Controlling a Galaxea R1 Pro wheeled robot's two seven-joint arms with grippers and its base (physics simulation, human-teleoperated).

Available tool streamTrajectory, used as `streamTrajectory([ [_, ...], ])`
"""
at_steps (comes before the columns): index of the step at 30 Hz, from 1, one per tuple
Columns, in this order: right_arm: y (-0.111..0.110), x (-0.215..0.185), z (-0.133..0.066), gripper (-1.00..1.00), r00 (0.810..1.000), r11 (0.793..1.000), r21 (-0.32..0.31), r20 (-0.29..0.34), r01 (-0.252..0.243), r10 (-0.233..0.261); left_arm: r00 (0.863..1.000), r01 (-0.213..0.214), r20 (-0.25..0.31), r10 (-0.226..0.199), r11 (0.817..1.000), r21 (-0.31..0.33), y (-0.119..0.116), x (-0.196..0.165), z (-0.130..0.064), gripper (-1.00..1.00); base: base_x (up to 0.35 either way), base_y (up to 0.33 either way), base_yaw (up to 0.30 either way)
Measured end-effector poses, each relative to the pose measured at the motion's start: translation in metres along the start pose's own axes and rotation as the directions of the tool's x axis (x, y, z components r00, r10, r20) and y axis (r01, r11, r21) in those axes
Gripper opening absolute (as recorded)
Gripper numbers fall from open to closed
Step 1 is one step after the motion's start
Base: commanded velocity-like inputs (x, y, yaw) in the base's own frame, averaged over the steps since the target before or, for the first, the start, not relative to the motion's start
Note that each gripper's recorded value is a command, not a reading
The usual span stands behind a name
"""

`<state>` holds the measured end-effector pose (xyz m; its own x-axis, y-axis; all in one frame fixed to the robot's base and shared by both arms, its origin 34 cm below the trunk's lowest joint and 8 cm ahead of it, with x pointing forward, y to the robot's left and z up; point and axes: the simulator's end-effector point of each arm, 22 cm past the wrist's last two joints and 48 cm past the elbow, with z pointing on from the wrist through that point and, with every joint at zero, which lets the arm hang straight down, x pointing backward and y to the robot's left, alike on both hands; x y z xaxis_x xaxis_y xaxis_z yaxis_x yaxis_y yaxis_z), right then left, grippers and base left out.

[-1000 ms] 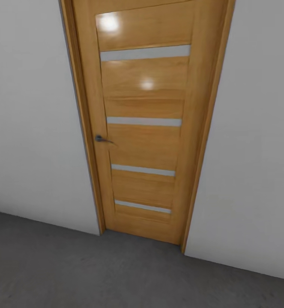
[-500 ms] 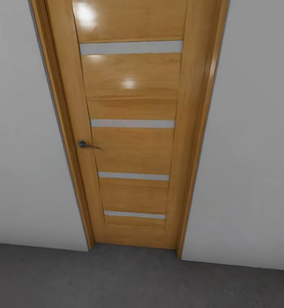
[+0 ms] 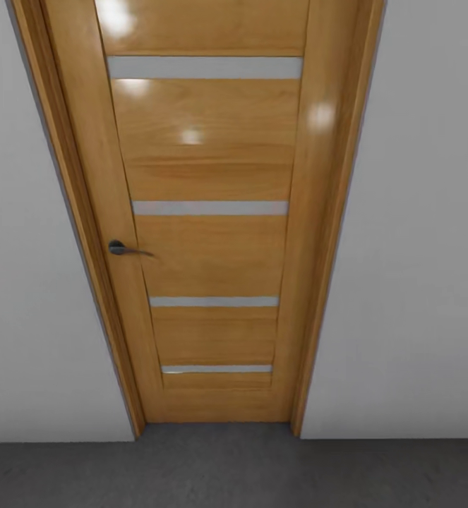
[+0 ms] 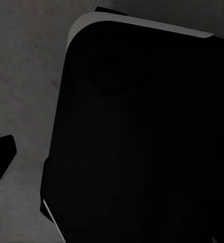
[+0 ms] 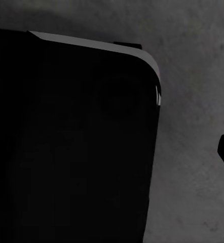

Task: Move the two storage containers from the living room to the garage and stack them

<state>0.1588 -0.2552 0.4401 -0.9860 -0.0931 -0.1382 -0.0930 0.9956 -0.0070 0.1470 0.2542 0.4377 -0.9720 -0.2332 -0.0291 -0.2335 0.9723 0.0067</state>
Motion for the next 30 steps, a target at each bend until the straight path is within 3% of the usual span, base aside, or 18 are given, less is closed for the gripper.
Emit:
streamTrajectory([
  [6,0.0011,0.0002,0.0,1.0,1.0,1.0,-0.002,-0.001,0.002,-0.002,1.0,0.0,0.0,0.0,1.0,0.0,0.0,0.0,0.0,1.0,0.021,0.021,0.026],
  [17,-0.0001,0.0003,0.0001,1.0,1.0,1.0,-0.001,-0.002,0.005,-0.005,1.0,0.0,0.0,0.0,1.0,0.0,0.0001,-0.0001,0.0001,1.0,0.001,0.001,0.23],
  [30,-0.0015,0.0011,0.0,1.0,1.0,1.0,0.001,-0.005,0.005,-0.005,1.0,0.0,0.001,0.0,1.0,0.0,0.0,-0.0003,0.0,1.0,0.0,0.0,0.019],
])
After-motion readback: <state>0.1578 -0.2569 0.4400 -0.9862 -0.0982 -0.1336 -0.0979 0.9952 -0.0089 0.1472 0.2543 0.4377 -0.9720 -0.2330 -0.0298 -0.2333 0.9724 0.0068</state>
